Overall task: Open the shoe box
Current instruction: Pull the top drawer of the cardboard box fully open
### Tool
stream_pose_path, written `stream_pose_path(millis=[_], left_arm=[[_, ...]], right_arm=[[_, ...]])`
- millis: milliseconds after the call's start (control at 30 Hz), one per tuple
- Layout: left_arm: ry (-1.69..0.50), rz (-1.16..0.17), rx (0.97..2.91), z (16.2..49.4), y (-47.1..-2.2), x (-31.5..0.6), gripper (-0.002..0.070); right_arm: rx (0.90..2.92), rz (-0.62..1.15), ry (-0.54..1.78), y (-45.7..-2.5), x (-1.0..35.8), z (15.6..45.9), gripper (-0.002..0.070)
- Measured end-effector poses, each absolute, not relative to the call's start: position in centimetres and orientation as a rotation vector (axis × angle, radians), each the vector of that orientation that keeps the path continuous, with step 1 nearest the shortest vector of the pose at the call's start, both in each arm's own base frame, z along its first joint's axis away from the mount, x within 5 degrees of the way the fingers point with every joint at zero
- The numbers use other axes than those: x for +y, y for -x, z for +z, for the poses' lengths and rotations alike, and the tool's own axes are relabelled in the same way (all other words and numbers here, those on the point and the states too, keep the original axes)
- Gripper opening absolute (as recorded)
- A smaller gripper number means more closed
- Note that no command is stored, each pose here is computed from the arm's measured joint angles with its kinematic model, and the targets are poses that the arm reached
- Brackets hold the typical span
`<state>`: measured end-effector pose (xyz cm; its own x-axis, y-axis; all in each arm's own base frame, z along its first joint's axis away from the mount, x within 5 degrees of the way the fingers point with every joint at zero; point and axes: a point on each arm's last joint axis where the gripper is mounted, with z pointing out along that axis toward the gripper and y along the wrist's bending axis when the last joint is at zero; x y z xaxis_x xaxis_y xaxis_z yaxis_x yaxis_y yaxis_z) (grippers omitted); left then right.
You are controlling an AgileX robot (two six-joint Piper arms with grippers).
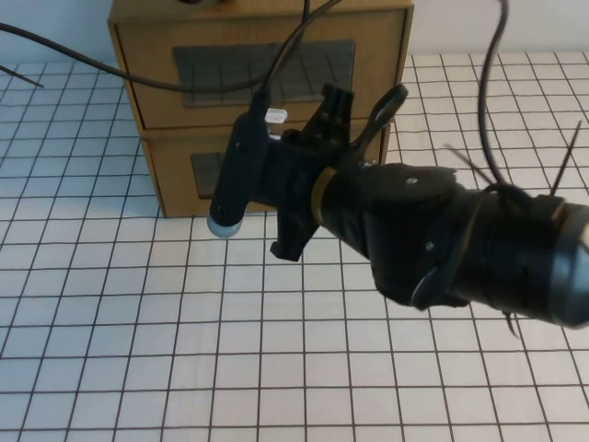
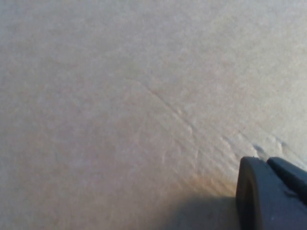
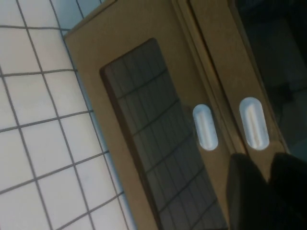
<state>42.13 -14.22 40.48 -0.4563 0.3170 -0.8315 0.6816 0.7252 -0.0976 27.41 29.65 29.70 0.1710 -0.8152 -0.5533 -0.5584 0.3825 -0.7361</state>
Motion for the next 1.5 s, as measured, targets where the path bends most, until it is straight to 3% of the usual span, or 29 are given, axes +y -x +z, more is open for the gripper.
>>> stream_pose_path(millis=[200,333,700,1500], left_arm=[[-0.758,-0.538,2.068,40.5,-42.1,-14.2,-0.0002],[-0.762,-0.546,2.074,40.4,-42.1,-14.3,-0.0002],[-0.761,-0.592,2.075,40.4,-41.9,-14.5,-0.0002],[-0.755,-0.621,2.092,40.4,-41.7,-14.6,-0.0002]], right_arm=[[1.453,-0.345,1.286,-28.4,30.5,28.1,0.023],[1.462,-0.355,1.26,-29.6,30.6,27.6,0.0262],[1.504,-0.387,1.198,-33.3,30.5,26.7,0.0271],[1.429,-0.389,1.257,-35.1,32.7,26.2,0.0224]])
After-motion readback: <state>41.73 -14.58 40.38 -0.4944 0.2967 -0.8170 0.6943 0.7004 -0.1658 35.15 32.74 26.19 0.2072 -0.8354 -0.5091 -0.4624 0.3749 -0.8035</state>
